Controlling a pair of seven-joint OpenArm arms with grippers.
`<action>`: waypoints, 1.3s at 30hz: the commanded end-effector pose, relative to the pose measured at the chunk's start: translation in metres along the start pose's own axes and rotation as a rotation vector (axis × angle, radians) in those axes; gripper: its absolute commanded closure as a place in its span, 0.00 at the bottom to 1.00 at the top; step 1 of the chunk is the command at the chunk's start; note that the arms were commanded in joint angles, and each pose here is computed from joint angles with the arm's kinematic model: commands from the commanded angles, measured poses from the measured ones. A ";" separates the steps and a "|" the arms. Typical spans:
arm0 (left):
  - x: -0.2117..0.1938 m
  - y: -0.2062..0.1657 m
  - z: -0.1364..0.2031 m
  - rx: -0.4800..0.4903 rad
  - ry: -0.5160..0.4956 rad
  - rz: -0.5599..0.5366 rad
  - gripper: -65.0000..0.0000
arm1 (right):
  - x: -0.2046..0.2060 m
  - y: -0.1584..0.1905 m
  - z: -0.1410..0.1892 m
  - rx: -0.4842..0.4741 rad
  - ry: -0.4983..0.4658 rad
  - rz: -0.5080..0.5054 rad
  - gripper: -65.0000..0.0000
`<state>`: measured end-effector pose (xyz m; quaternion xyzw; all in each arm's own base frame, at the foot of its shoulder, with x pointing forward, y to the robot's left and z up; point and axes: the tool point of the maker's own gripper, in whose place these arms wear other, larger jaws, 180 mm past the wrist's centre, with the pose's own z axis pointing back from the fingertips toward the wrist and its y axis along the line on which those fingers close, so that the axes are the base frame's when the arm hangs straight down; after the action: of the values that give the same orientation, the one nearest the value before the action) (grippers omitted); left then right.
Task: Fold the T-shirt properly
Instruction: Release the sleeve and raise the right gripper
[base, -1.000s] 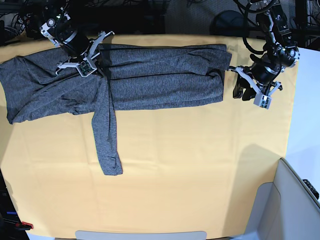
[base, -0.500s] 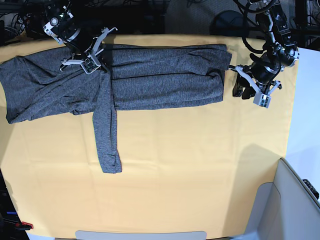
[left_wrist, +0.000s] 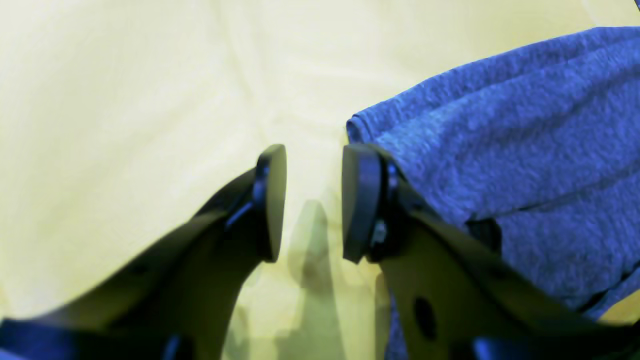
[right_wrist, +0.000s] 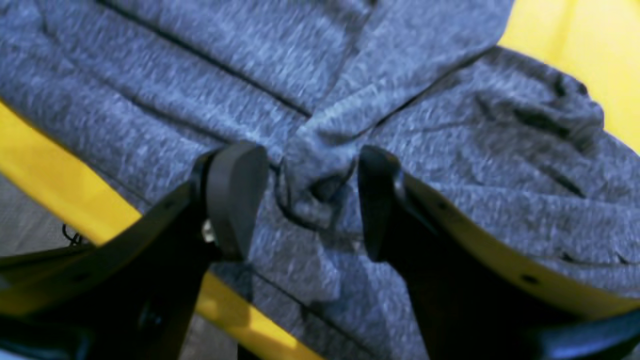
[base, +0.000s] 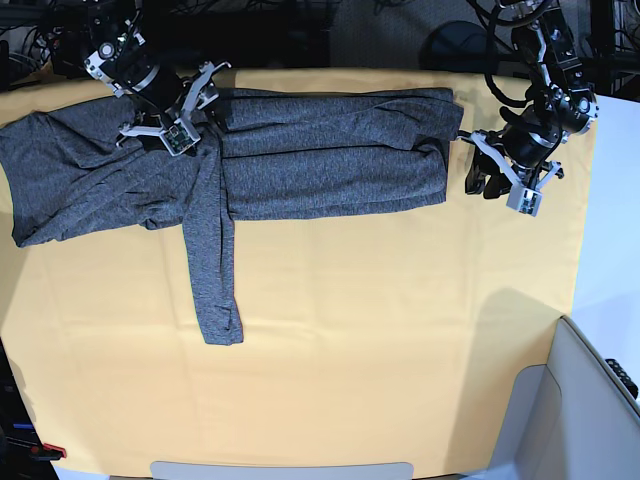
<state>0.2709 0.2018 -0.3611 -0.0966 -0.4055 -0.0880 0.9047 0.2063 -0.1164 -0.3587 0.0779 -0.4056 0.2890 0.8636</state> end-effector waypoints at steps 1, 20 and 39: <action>0.014 0.002 0.003 0.000 -0.049 -0.015 0.71 | 0.013 -0.001 0.004 -0.003 -0.045 0.009 0.50; 0.000 0.004 -0.004 -0.008 -0.016 0.018 0.71 | 0.141 -0.083 -0.004 -0.290 -0.517 -0.231 0.50; -0.004 0.009 -0.012 -0.010 0.000 0.044 0.71 | 0.079 -0.194 -0.096 -0.431 -0.428 -0.856 0.50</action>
<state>0.2723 0.2060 -0.3838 -0.1119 -0.3844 -0.0656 0.9140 0.4024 -0.2101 -0.3688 0.1017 -0.5225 -0.2092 0.8203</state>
